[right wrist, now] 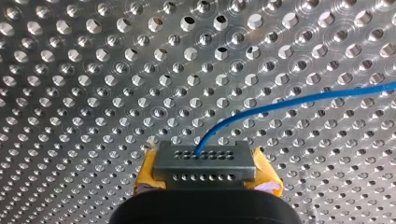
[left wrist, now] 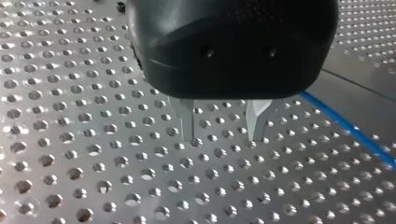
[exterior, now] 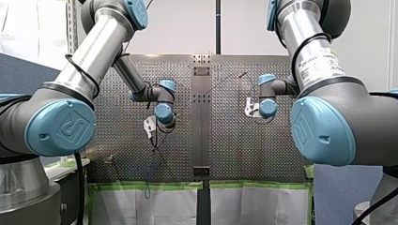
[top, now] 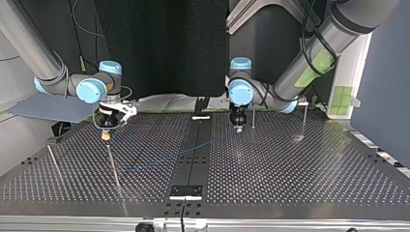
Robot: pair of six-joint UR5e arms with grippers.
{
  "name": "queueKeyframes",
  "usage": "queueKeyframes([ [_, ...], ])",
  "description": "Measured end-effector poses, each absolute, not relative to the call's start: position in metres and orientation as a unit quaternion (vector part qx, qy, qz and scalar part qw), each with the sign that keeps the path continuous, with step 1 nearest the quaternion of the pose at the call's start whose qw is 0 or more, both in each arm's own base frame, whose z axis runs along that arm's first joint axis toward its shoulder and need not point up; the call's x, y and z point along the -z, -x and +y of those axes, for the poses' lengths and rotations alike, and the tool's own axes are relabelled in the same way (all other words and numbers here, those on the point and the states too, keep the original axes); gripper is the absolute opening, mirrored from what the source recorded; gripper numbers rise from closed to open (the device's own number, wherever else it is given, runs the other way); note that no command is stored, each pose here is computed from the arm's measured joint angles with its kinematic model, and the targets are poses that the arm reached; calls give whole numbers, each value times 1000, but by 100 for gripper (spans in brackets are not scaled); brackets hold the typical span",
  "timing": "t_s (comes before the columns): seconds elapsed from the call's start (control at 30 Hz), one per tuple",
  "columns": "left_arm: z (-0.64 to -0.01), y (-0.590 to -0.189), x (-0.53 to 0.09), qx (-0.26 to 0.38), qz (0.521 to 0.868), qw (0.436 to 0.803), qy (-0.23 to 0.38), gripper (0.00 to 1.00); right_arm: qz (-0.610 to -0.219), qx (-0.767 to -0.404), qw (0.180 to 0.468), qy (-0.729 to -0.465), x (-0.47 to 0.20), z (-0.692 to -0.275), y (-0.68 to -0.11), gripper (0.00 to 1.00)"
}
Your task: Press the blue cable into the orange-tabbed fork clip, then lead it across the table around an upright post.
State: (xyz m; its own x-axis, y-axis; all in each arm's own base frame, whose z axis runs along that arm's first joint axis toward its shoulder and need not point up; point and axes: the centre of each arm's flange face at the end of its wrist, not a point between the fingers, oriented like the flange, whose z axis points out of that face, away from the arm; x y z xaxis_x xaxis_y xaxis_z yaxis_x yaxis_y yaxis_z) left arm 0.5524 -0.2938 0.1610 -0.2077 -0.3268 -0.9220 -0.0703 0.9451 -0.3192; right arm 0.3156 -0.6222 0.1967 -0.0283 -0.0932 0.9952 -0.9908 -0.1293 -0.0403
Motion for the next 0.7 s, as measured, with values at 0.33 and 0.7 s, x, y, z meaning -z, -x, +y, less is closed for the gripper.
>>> queueKeyframes([
  [0.33,-288,-528,-102,106,800,580,114,56,-498,-517,433,-545,-196,-622,-316,0],
  [0.7,-275,-520,-43,117,810,562,118,56,-500,-513,434,-546,-192,-621,-314,0],
])
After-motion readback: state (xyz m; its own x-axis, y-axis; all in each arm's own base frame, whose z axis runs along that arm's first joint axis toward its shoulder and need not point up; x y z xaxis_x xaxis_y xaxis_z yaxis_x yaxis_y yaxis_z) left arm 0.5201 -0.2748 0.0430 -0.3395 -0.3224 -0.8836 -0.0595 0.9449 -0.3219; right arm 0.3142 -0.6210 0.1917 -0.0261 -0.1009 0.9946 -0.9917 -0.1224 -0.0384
